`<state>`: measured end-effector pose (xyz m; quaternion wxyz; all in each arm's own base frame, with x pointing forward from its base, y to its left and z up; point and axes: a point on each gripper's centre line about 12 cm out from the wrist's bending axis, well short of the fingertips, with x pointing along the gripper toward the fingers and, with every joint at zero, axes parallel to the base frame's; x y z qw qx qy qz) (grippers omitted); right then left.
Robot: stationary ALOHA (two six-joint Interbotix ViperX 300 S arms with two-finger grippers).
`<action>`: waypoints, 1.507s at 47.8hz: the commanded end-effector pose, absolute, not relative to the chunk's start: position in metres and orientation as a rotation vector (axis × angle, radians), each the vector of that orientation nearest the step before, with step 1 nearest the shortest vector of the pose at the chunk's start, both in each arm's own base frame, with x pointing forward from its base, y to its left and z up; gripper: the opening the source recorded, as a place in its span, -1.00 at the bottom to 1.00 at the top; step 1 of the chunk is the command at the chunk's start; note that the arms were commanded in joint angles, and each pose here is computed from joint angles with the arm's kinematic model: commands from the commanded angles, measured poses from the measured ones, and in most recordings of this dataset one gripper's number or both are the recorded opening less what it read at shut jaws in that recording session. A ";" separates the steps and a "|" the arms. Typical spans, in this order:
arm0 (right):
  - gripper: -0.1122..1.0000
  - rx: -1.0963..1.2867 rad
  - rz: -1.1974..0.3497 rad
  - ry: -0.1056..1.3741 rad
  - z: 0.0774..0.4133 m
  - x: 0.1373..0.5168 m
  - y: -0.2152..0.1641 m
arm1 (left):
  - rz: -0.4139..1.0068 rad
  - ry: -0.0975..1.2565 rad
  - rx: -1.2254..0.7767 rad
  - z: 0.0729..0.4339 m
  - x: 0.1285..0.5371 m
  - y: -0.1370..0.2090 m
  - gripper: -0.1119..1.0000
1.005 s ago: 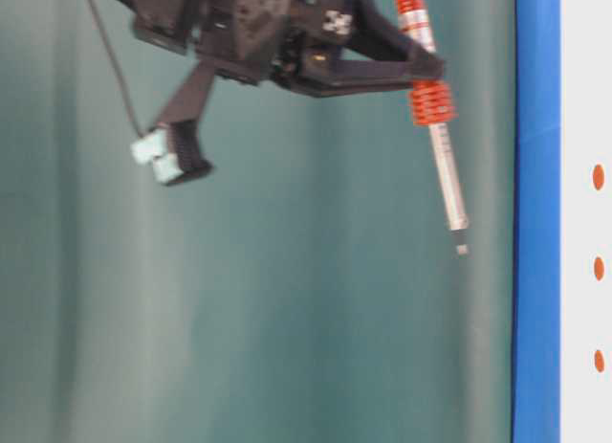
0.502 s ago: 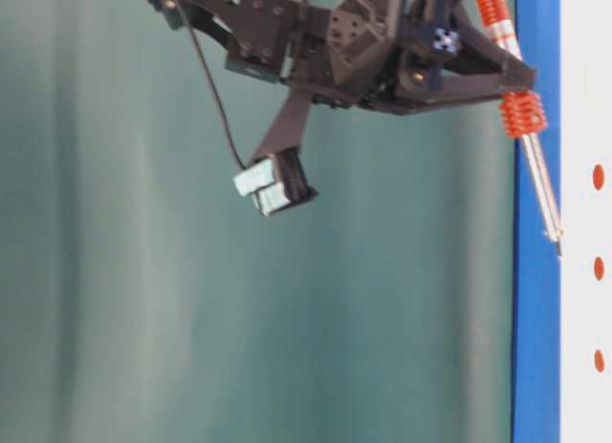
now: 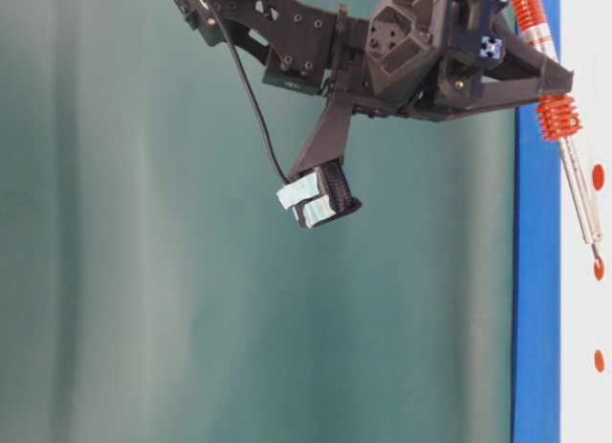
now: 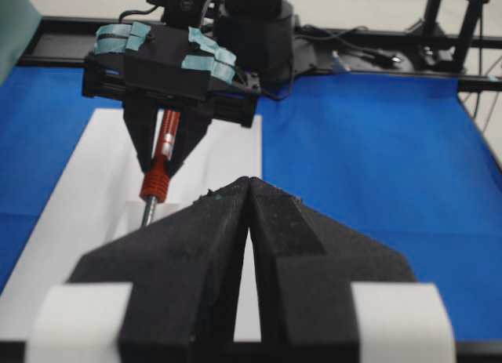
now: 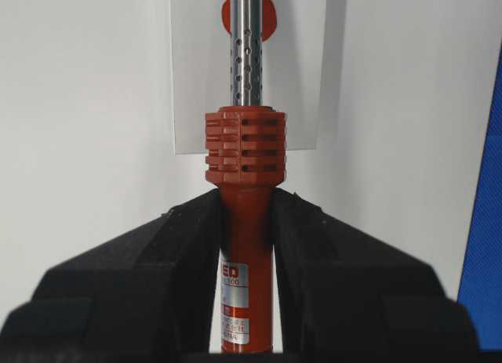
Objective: Touch the tip of the soldering iron to the mark.
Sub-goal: 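Lower the iron tip onto the middle red dot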
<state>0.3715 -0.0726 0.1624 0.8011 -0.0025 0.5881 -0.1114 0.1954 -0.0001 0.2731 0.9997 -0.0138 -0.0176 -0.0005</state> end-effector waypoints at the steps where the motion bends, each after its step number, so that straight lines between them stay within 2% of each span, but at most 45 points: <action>1: -0.68 -0.006 -0.237 1.234 0.170 0.374 -0.072 | -0.002 -0.044 -0.026 0.277 0.197 0.000 -0.77; 72: -0.68 -0.006 -0.241 1.238 0.174 0.374 -0.073 | -0.001 -0.049 -0.029 0.278 0.197 0.000 -0.77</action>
